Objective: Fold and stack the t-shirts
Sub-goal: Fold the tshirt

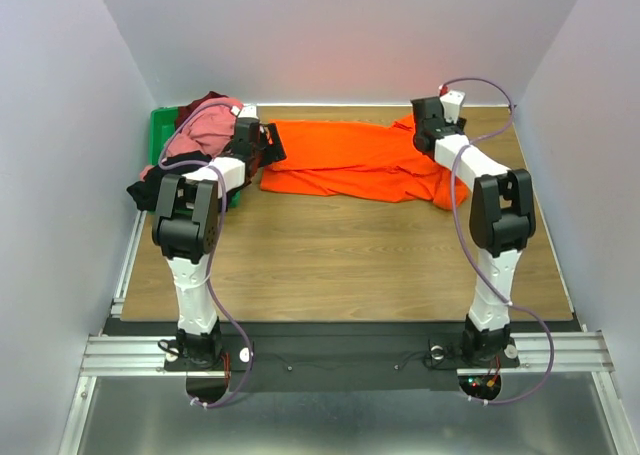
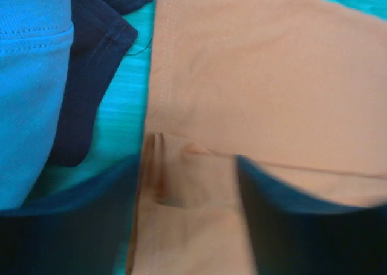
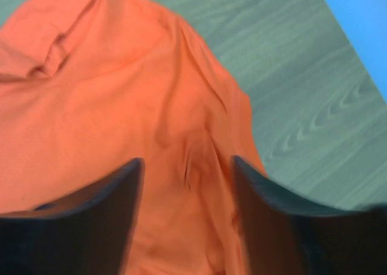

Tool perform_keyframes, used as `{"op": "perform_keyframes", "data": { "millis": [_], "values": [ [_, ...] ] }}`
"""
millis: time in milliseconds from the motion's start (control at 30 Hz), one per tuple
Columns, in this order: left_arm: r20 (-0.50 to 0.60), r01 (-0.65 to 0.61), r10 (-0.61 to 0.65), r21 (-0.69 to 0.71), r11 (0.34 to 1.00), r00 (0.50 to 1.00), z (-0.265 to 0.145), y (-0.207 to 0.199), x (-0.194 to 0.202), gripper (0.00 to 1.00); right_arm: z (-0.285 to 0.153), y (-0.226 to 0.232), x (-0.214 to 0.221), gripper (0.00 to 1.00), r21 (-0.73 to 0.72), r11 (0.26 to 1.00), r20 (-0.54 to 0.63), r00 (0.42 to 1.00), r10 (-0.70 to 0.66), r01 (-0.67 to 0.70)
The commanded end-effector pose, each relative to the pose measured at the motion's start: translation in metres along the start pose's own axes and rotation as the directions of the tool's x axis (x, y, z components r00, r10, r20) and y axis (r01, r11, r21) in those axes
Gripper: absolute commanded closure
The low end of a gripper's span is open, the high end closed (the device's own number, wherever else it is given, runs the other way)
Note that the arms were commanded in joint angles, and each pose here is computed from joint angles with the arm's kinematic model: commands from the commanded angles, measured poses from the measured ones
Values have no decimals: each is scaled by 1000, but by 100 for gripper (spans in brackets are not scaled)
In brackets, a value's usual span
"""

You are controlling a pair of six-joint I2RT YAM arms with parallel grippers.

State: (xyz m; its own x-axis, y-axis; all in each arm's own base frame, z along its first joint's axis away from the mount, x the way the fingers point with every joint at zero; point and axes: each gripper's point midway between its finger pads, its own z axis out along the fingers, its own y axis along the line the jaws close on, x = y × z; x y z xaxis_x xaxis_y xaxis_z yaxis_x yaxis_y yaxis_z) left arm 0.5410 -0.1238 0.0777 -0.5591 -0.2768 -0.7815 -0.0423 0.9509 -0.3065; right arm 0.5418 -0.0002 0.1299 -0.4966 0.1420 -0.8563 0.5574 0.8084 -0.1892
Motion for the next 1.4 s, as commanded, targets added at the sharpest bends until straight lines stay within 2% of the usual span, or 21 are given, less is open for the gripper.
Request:
{"op": "perform_keyframes", "data": {
  "millis": [0,33,67,133,167,200,267,300,333,600,800,1100,1367],
  "values": [
    [157,19,-31,77,997,987,-29,-28,-57,4,-27,-22,-26,22,-30,997,43,996,78,-76],
    [185,11,-20,47,999,982,-32,-26,-62,1,-34,-27,-25,12,-37,995,41,994,98,-97],
    [192,9,-17,42,999,981,-35,-27,-62,1,-35,-35,-5,10,-27,997,11,997,75,-75],
    [210,-3,-6,43,999,978,-45,-33,-59,1,-57,-48,-10,7,-59,992,20,993,117,-116],
    [232,-8,-5,52,999,973,-54,-37,-64,1,-59,-57,16,7,-53,995,-18,996,86,-87],
    [213,-19,6,61,998,977,-56,-40,-48,1,-74,-65,4,7,-84,989,8,992,126,-125],
    [228,-24,2,92,995,974,-63,-47,-46,1,-85,-66,17,7,-141,980,-18,990,136,-138],
    [207,-27,8,92,995,978,-62,-45,-34,1,-86,-71,39,7,-148,981,-49,992,116,-122],
    [204,-31,7,115,993,979,-63,-52,-30,1,-96,-71,30,7,-194,969,-25,988,150,-152],
    [104,-44,31,117,992,994,-43,-40,23,1,-105,-83,50,8,-208,966,-34,988,148,-152],
    [57,-78,73,91,993,996,-26,-31,39,1,-98,-75,64,12,-217,968,-70,991,112,-125],
    [6,-56,56,99,994,998,-11,-21,52,2,-78,-62,83,21,-218,971,-131,989,72,-100],
    [4,-41,40,89,995,999,-15,-16,52,1,-58,-67,101,39,-215,969,-204,976,75,-119]
  ]
}}
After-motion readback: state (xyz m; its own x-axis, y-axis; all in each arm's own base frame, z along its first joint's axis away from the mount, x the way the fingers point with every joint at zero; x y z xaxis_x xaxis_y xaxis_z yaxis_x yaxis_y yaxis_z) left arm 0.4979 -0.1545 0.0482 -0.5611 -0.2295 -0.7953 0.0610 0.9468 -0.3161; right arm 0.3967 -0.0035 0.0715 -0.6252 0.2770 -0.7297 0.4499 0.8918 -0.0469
